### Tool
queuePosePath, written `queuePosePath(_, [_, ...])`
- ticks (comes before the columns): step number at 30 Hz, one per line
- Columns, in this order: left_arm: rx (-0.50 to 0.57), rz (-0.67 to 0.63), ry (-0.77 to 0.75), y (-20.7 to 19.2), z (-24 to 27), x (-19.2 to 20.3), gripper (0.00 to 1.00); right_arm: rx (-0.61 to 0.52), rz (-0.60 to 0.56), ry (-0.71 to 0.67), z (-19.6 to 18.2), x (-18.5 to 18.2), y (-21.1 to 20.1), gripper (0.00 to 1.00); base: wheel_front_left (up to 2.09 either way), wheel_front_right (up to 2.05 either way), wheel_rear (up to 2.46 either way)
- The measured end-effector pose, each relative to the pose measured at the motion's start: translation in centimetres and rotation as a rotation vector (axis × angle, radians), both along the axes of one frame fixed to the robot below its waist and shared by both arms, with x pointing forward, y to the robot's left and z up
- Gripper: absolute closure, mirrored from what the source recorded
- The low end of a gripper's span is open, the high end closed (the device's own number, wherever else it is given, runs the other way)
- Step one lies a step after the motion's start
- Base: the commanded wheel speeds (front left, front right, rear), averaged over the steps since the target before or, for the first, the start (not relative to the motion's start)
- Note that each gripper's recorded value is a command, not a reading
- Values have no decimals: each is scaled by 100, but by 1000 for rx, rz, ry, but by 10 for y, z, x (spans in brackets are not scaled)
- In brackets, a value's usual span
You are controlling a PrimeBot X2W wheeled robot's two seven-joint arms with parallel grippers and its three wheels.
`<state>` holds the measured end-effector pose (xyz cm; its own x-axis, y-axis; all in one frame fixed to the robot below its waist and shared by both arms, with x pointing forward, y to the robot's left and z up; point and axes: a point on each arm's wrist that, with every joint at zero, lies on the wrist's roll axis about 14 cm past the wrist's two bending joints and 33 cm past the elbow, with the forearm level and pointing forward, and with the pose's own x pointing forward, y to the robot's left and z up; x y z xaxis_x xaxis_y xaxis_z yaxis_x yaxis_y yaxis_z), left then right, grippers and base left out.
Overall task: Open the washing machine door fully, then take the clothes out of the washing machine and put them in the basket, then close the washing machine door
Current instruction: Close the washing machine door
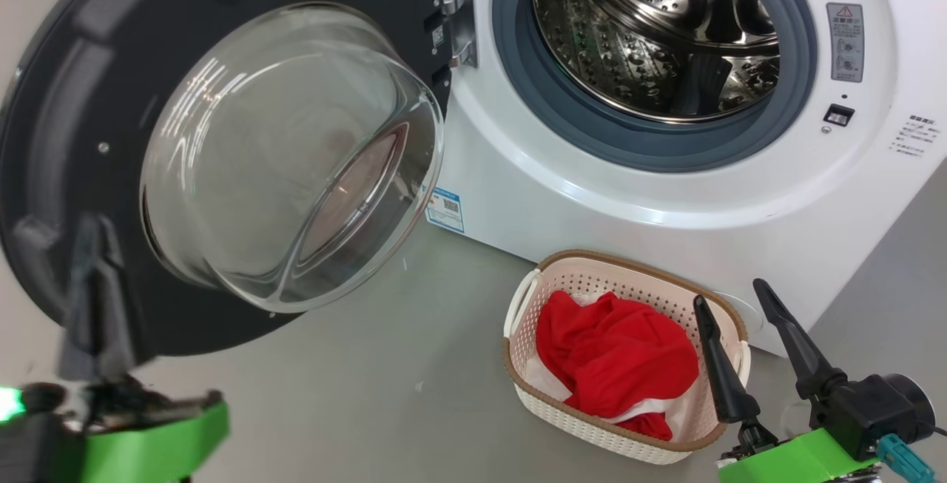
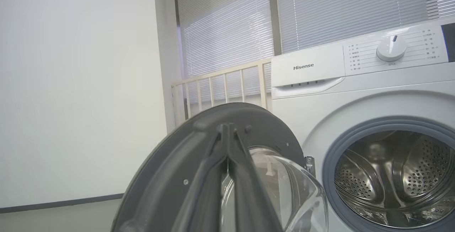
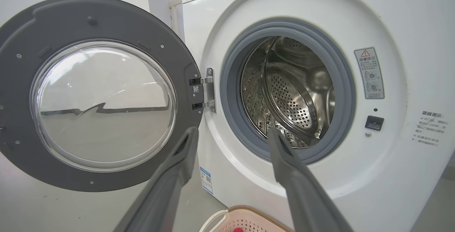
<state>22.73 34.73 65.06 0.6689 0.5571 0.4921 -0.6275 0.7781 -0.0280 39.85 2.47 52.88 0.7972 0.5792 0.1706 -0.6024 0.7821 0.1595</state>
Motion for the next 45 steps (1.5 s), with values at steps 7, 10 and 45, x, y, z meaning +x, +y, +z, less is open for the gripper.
queuePosePath(7, [130, 84, -122, 24, 58, -12, 100, -2, -23, 2, -1, 1, -8, 0, 0, 0, 0])
queuePosePath(10, [110, 109, -220, 38, 80, -18, 100, -4, -33, 7, -3, 2, -11, 0, 0, 0, 0])
queuePosePath(45, [-1159, -90, -23, 166, -77, 78, 100, -17, -99, 42, -15, 0, -36, 0, 0, 0, 0])
